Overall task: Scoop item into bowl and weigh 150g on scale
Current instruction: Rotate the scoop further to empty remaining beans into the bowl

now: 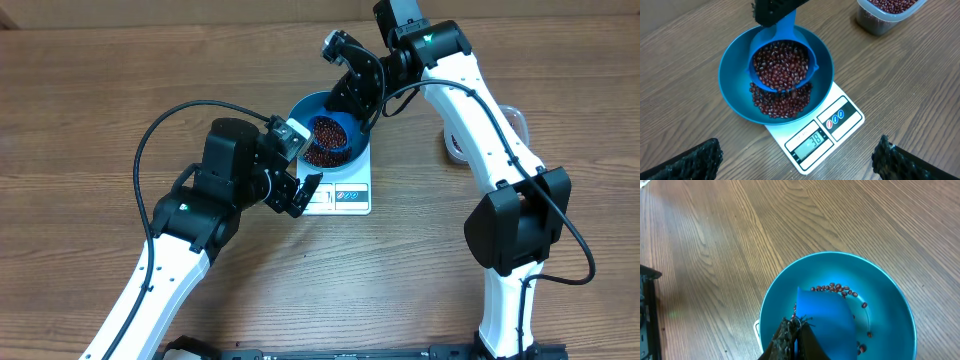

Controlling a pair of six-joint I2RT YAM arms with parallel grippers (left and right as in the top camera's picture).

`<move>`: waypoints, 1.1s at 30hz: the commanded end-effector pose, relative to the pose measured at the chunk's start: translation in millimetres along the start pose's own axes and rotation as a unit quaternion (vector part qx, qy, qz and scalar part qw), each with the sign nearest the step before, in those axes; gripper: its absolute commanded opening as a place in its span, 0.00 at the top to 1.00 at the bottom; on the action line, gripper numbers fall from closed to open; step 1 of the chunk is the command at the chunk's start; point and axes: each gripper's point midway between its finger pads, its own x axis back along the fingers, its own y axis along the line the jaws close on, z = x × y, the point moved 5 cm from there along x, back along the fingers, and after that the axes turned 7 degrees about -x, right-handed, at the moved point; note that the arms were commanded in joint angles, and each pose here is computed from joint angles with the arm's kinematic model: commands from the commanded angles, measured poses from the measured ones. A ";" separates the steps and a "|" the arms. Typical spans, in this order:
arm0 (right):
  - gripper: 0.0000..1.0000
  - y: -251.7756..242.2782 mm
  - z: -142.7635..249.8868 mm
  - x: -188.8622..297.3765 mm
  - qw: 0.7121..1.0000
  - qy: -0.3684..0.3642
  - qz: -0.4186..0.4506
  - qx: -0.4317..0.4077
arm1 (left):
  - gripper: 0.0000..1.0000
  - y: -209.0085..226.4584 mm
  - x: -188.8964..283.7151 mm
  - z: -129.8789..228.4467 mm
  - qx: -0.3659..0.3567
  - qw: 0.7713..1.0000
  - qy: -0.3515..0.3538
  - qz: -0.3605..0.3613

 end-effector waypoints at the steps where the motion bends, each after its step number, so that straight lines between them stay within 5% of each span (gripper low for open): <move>1: 0.96 13.3 -15.6 13.6 0.999 -0.028 -0.008 0.046 | 0.00 1.7 3.2 -8.8 0.000 1.000 -0.011 -0.003; 33: 0.96 19.8 -24.4 14.6 0.980 -0.060 -0.029 0.187 | 0.01 1.7 3.2 -8.7 0.000 1.000 -0.011 -0.002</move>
